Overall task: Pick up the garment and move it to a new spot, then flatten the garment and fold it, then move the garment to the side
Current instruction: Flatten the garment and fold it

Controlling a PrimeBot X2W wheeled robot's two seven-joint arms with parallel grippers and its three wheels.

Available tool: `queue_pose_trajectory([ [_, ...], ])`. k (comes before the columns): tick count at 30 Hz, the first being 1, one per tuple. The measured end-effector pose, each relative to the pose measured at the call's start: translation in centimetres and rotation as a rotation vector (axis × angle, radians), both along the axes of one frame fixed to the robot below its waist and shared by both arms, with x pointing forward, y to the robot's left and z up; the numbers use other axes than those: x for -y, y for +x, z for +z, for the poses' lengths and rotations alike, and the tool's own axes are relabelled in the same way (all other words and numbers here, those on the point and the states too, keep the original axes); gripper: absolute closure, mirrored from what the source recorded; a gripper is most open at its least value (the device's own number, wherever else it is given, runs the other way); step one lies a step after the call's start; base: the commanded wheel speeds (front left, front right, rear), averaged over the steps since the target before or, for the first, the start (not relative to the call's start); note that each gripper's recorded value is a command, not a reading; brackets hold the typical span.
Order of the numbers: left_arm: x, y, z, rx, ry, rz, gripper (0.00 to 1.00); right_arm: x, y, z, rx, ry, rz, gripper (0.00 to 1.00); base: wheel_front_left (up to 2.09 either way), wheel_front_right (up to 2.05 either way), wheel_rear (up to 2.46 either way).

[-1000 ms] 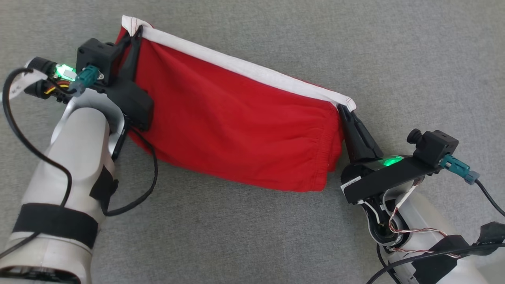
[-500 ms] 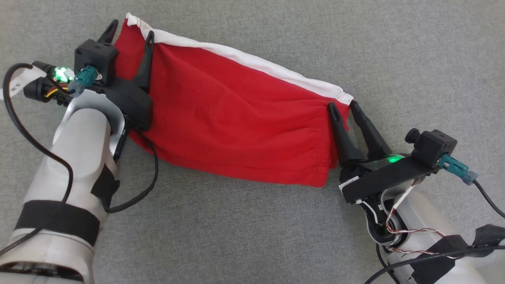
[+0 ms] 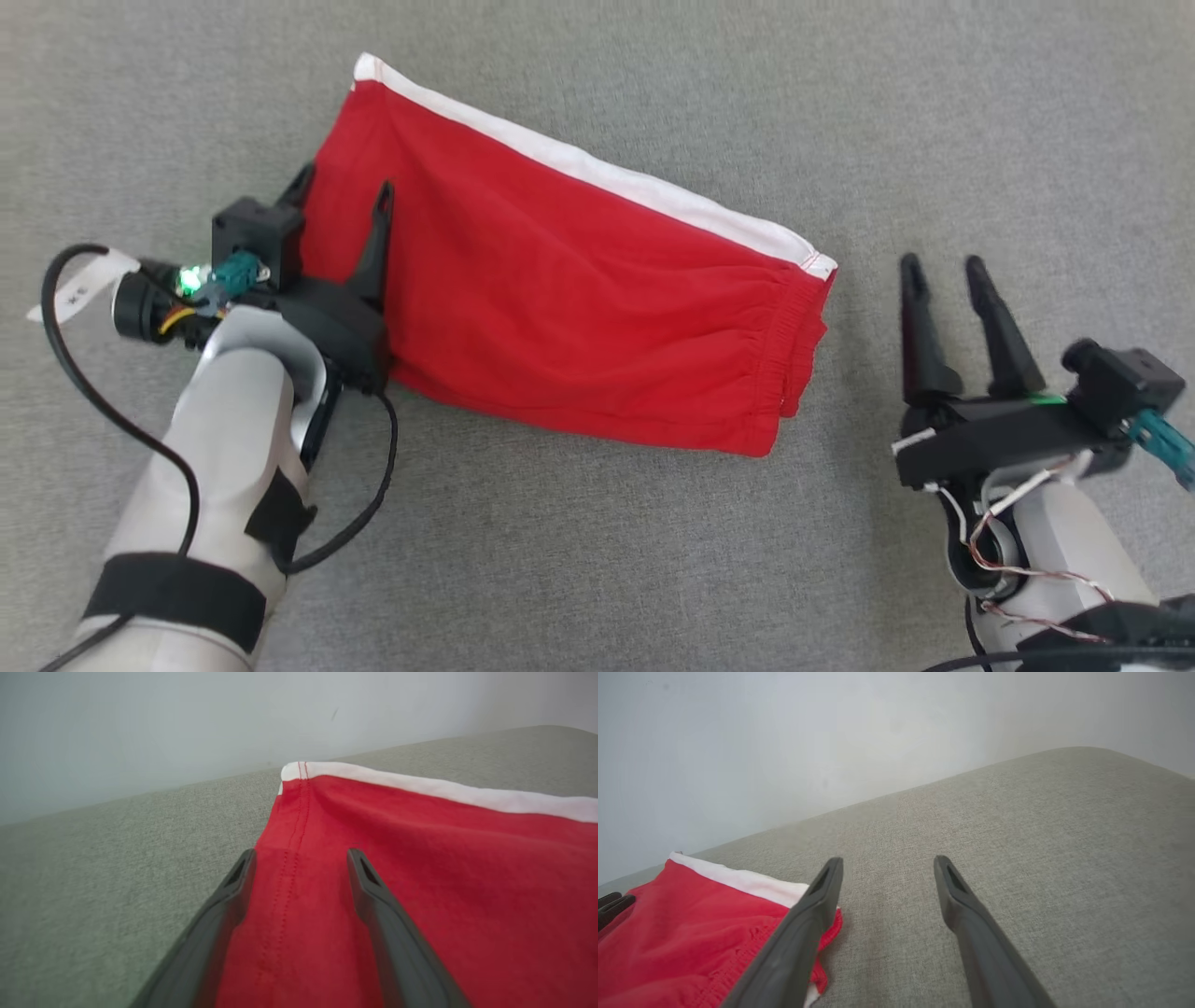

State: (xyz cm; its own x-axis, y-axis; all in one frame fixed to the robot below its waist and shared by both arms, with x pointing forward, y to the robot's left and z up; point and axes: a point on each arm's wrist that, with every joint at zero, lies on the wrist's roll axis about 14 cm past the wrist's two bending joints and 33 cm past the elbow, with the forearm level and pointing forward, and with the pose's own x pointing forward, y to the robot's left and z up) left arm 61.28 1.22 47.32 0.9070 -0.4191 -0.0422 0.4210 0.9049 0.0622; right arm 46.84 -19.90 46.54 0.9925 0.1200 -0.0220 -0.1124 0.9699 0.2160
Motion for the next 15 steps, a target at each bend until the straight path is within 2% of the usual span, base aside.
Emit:
queue_pose_trajectory([
  [8, -1.9, -1.0, 0.1, -0.025, -0.005, 0.054, 0.00, 1.2, -1.5, 0.5, 0.015, -0.009, -0.070, 0.00, 0.00, 0.00, 0.00],
  [15, -2.6, -1.9, -1.5, -0.107, -0.009, 0.069, 0.00, 1.0, -2.1, 1.4, 0.039, -0.016, -0.069, 0.00, 0.00, 0.00, 0.00],
])
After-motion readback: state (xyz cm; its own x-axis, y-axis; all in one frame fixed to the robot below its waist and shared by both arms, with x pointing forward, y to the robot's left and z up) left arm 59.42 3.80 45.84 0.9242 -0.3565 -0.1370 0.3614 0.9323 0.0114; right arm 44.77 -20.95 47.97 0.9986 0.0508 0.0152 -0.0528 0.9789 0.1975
